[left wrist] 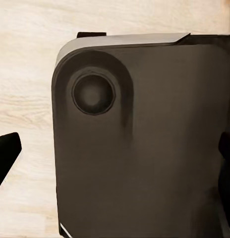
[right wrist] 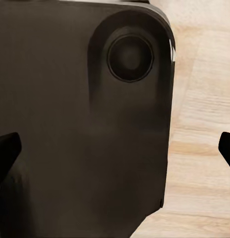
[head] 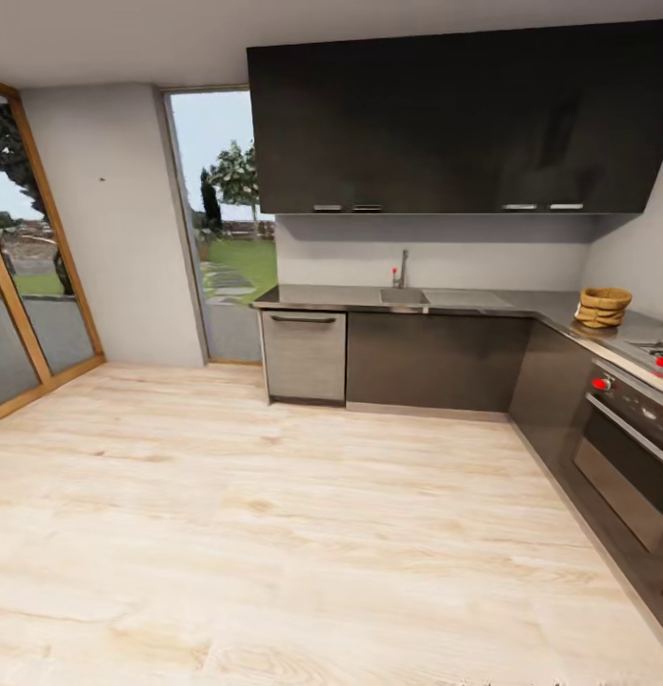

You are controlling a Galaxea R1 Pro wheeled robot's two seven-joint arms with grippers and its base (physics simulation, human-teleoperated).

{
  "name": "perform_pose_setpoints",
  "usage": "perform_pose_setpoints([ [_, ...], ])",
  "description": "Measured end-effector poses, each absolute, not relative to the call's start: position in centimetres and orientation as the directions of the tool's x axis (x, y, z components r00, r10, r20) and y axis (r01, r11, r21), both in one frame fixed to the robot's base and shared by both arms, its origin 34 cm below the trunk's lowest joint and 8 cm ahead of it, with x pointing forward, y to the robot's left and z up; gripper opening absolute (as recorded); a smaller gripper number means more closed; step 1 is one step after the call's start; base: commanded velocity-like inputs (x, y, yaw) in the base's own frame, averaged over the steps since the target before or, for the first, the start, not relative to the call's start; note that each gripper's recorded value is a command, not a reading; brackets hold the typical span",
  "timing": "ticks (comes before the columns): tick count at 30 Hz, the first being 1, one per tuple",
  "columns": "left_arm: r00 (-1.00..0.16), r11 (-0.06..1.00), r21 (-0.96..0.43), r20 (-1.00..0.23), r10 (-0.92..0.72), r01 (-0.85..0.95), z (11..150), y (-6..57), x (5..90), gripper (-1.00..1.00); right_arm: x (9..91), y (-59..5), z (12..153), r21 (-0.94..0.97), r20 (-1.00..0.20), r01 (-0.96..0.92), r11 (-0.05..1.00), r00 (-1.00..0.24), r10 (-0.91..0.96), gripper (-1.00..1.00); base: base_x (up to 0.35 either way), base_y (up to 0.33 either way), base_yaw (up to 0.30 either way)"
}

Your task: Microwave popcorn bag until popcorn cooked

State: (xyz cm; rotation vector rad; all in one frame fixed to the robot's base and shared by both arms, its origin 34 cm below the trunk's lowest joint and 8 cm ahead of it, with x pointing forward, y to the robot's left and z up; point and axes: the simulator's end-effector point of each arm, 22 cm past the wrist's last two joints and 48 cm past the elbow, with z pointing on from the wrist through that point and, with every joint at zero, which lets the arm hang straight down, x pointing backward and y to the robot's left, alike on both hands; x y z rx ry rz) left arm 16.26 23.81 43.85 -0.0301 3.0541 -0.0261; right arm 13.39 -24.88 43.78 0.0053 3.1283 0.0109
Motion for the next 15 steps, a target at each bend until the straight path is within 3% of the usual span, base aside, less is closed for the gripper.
perform_pose_setpoints([
  [15, -0.996, 1.000, -0.018, -0.089, -0.020, -0.019, 43.85, 23.81, 16.34, 1.00, 13.99, -24.99, 43.80, 0.005, -0.040, 0.007, 1.000, -0.999, 0.007, 1.00, 0.000, 0.000, -0.229],
])
